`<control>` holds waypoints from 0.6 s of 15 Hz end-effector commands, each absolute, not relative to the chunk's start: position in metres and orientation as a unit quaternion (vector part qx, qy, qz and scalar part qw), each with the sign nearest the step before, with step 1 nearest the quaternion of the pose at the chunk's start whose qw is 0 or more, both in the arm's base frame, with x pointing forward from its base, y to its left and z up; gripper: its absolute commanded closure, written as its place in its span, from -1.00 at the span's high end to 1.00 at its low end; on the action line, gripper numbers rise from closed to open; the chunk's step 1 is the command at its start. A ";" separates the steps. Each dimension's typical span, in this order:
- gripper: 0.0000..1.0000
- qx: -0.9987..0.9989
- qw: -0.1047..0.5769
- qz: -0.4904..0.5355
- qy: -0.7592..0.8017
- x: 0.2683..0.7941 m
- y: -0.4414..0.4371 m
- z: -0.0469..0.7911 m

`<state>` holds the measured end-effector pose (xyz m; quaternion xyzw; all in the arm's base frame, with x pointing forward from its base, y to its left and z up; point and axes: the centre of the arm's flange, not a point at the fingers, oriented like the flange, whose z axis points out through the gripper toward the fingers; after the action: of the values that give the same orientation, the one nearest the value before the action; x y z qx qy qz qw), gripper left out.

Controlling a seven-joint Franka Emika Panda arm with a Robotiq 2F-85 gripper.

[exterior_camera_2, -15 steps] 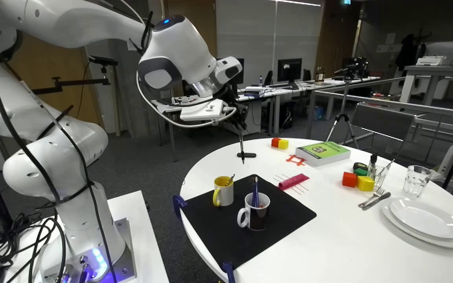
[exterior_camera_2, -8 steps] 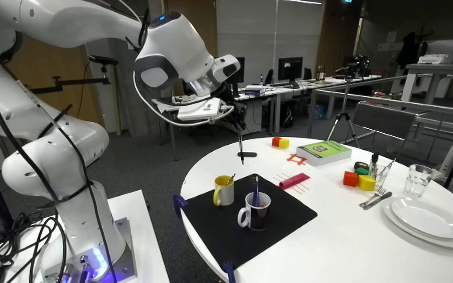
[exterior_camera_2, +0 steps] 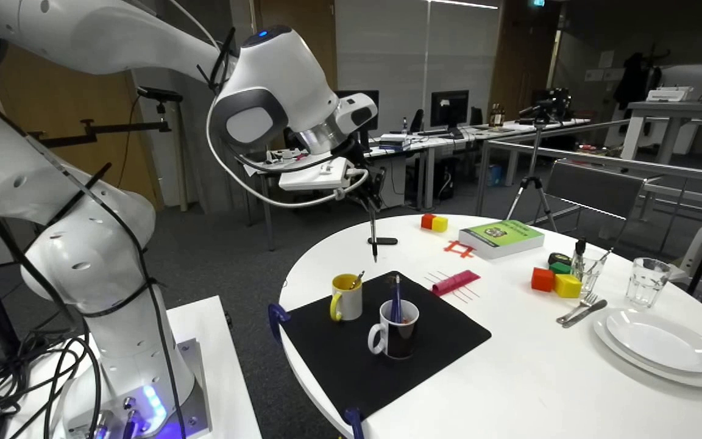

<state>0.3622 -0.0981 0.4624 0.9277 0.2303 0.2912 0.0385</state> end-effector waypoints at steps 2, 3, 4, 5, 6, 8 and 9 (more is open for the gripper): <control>-0.92 0.929 0.035 0.296 0.221 0.377 -0.102 0.451; -0.92 0.929 0.032 0.295 0.219 0.380 -0.103 0.448; -0.92 0.930 0.030 0.297 0.215 0.383 -0.105 0.443; -0.92 0.930 0.030 0.298 0.213 0.388 -0.108 0.438; -0.92 0.930 0.028 0.300 0.211 0.390 -0.109 0.434; -0.92 0.928 0.024 0.309 0.209 0.399 -0.113 0.426; -0.92 0.926 0.022 0.314 0.208 0.404 -0.113 0.421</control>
<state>0.3824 -0.1086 0.4321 0.9305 0.2135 0.2967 0.0217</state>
